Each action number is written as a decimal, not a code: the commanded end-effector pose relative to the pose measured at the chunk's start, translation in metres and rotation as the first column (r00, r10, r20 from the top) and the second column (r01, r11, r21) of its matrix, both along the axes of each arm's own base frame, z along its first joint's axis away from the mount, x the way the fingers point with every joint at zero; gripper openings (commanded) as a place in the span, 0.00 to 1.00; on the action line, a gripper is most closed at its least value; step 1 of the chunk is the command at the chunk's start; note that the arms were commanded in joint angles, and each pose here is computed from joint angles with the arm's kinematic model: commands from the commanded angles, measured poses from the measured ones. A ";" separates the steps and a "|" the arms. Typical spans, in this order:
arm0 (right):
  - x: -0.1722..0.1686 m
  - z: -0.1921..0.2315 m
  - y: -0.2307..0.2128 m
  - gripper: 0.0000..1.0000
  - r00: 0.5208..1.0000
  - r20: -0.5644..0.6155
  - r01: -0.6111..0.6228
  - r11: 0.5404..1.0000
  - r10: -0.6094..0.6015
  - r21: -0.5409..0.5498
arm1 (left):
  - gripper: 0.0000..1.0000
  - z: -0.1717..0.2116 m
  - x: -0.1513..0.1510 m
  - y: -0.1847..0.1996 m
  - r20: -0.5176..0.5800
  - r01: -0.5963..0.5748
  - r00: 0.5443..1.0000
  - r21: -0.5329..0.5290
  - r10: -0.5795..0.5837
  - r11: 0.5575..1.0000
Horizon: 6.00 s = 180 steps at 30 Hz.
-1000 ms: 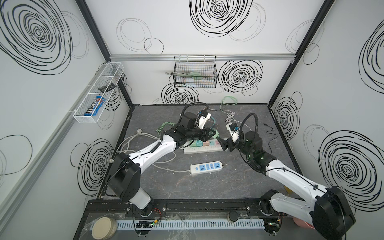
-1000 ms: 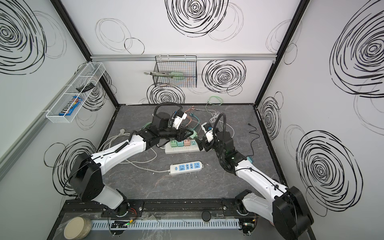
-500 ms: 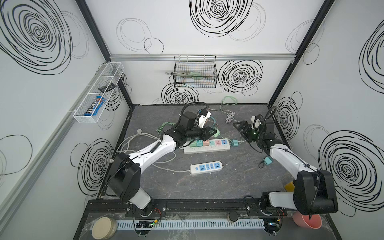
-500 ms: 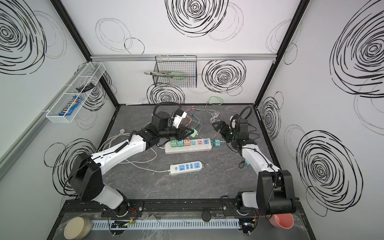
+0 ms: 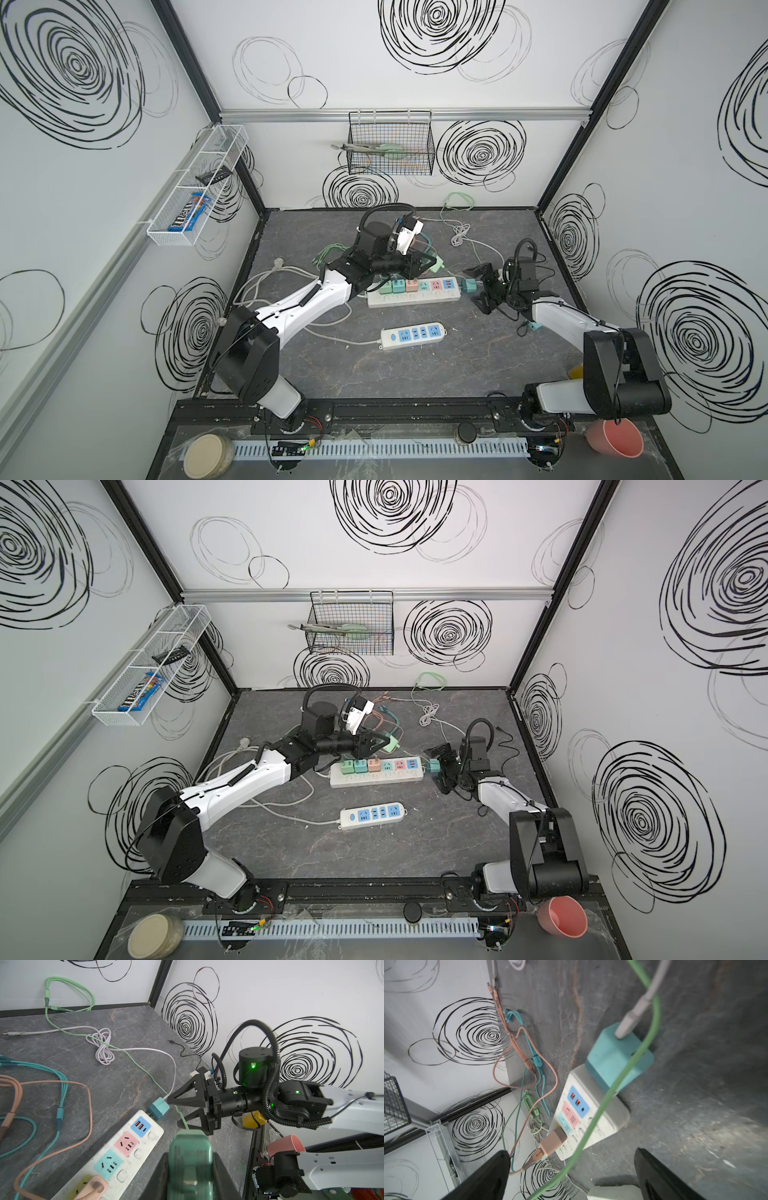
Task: Insert the plug
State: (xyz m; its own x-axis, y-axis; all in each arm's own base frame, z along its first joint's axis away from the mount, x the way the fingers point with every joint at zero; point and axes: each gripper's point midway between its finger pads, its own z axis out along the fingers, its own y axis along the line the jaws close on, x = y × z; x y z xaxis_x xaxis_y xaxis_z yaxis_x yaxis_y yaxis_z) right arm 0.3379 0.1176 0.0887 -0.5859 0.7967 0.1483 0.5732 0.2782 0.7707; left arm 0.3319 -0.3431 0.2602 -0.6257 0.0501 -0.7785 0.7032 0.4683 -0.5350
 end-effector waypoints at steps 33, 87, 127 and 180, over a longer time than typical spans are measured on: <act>0.110 0.296 -0.182 0.00 0.590 0.808 0.549 0.733 0.000 -0.401 | 0.00 0.129 -0.035 -0.075 0.354 0.215 0.922 -0.135 -0.155 0.967; 0.133 0.163 -0.049 0.98 0.547 0.670 -0.257 0.862 0.502 -0.436 | 0.00 0.078 0.137 -0.036 0.017 -0.282 0.953 -0.304 0.301 0.910; 0.062 0.237 0.068 0.73 0.294 0.820 -0.611 0.756 0.490 -0.233 | 0.00 0.091 0.088 -0.037 -0.155 -0.069 0.988 -0.456 -0.003 0.887; 0.134 0.151 0.052 0.00 0.323 0.610 -0.324 0.690 0.724 -0.648 | 0.96 0.047 0.068 0.185 0.175 -0.647 0.751 0.007 0.636 0.762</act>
State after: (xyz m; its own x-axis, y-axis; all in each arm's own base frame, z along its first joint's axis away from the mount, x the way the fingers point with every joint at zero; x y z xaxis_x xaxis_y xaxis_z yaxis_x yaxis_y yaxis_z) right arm 0.4645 0.1755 0.2375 -0.6416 0.1926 -0.7425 -0.5494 0.5602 0.6200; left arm 0.3993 -0.1906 0.3261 -0.4330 -0.3392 -0.8351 0.3928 0.7629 -0.5135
